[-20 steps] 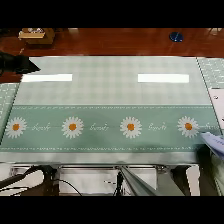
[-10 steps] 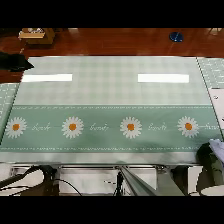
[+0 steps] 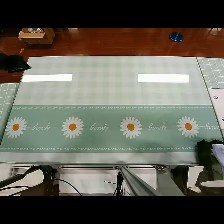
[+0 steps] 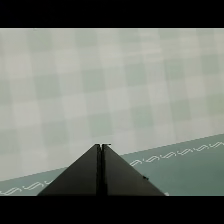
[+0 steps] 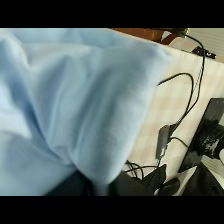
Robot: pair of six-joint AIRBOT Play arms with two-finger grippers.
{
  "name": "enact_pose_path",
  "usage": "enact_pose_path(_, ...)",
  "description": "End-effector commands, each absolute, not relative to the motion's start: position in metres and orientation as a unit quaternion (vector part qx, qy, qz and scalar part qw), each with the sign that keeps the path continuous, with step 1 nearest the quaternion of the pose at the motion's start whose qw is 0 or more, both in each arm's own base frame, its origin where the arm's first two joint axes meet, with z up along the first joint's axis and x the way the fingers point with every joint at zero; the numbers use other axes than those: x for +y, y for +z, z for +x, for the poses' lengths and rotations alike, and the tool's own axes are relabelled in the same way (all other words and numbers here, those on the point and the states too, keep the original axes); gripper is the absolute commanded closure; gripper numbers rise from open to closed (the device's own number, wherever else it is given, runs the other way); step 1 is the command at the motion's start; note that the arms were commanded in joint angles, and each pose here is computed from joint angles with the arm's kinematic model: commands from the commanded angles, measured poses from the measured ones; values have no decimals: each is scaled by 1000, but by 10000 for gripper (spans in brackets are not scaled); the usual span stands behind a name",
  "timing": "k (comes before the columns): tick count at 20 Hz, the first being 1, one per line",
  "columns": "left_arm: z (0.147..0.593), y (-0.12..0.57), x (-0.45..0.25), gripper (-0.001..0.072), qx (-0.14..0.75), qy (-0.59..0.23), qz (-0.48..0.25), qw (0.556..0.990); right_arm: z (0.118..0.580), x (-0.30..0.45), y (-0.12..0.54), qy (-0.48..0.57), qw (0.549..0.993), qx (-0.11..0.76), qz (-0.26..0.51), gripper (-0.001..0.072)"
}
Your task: Fold the shirts.
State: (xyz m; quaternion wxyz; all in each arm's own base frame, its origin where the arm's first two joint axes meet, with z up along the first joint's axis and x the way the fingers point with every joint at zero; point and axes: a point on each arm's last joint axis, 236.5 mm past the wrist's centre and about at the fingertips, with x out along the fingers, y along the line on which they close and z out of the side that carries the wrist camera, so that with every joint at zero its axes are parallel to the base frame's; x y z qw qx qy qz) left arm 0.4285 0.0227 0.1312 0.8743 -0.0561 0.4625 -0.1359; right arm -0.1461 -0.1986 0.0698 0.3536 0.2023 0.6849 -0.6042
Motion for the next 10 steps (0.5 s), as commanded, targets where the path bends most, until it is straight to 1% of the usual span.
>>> enact_pose_path(1,430,131,25,686,461,-132,-54,876,-146,-207,70,-613,364,675,193,240)
enact_pose_path(4,432,132,26,685,457,-130,-54,878,-143,-212,69,-619,372,665,190,229)
enact_pose_path(5,432,132,26,686,457,-130,-54,878,-138,-217,66,-627,385,649,194,230)
enact_pose_path(6,432,132,25,685,456,-131,-54,879,-115,-233,58,-639,428,605,207,241)
enact_pose_path(7,436,133,24,685,451,-131,-57,881,-74,-253,50,-625,501,558,216,297)
enact_pose_path(8,443,136,23,685,438,-131,-64,887,-5,-275,53,-587,606,486,229,330)
enact_pose_path(9,454,141,18,685,417,-134,-78,896,71,-291,73,-535,708,397,235,332)
enact_pose_path(10,465,149,9,685,393,-144,-100,903,161,-288,109,-441,810,302,242,333)
